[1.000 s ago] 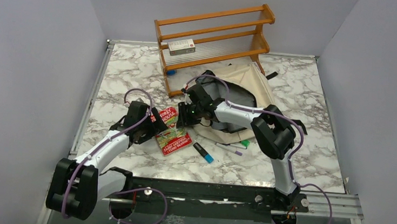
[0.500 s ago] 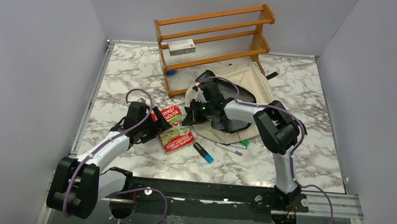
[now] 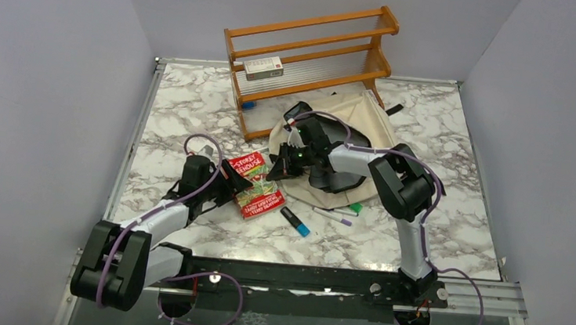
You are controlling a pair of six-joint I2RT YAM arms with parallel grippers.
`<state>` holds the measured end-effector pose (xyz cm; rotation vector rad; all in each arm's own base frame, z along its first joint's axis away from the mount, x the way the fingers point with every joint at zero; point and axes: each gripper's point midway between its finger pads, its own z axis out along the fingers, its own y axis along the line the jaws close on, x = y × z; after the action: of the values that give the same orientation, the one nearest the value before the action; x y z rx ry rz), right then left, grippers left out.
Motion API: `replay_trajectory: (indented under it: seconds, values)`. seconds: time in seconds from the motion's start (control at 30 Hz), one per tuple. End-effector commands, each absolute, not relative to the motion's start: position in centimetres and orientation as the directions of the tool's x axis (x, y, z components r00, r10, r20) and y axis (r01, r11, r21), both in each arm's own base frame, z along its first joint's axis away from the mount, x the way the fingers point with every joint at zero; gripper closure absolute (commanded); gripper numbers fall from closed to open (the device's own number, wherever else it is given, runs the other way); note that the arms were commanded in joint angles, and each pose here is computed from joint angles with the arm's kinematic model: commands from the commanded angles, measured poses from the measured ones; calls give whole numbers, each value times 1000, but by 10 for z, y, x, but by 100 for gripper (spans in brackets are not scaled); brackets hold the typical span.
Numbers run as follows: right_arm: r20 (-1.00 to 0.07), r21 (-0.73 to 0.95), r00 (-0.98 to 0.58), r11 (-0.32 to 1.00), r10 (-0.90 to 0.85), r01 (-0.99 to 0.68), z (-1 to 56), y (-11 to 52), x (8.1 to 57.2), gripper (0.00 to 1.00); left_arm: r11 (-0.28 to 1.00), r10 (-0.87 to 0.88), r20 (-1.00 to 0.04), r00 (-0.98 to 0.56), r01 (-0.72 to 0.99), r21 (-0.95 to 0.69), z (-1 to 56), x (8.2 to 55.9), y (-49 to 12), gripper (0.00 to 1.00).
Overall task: Pack the student bag
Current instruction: Pick up the book from the center of the board.
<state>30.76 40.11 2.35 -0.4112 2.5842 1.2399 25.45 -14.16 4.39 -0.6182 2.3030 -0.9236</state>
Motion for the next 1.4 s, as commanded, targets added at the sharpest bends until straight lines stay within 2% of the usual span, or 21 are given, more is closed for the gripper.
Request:
replay_trajectory:
  seconds: [0.0, 0.13, 0.3, 0.4, 0.53, 0.7, 0.9, 1.07, 1.17, 1.3, 1.37]
  values:
    - [-227, 664, -957, 690, -178, -286, -34, 375, 288, 99, 589, -555, -307, -773, -104, -801, 55, 245, -163, 38]
    - [-233, 675, -955, 676, -183, -294, -29, 377, 287, 99, 586, -556, -380, -739, -25, -810, 79, 258, -164, 55]
    - [-281, 676, -941, 657, -189, -333, -15, 379, 291, 99, 607, -558, -438, -705, 14, -795, 96, 269, -161, 87]
    - [-346, 677, -920, 629, -185, -381, 8, 382, 296, 89, 637, -552, -468, -691, 14, -771, 103, 274, -156, 100]
    - [-468, 663, -867, 580, -172, -473, 60, 386, 305, 69, 677, -532, -528, -662, 42, -735, 126, 281, -150, 100]
    - [-650, 582, -750, 554, -124, -596, 134, 379, 316, 54, 748, -478, -627, -615, 89, -657, 169, 286, -139, 100]
    - [-827, 417, -561, 639, -28, -646, 206, 342, 325, 50, 784, -326, -774, -543, 303, -542, 238, 286, -144, 100]
    - [-958, 260, -278, 632, 73, -730, 276, 309, 309, 45, 715, -178, -878, -444, 555, -425, 282, 277, -164, 100]
    - [-989, 148, -115, 611, 93, -778, 308, 295, 293, 42, 672, -103, -912, -397, 648, -358, 292, 275, -172, 100]
    - [-998, 61, -69, 577, 8, -814, 325, 289, 278, 40, 592, -41, -937, -348, 747, -303, 306, 270, -185, 100]
    - [-998, -30, -1, 514, -59, -857, 331, 289, 265, 41, 573, -10, -949, -314, 776, -263, 310, 269, -189, 100]
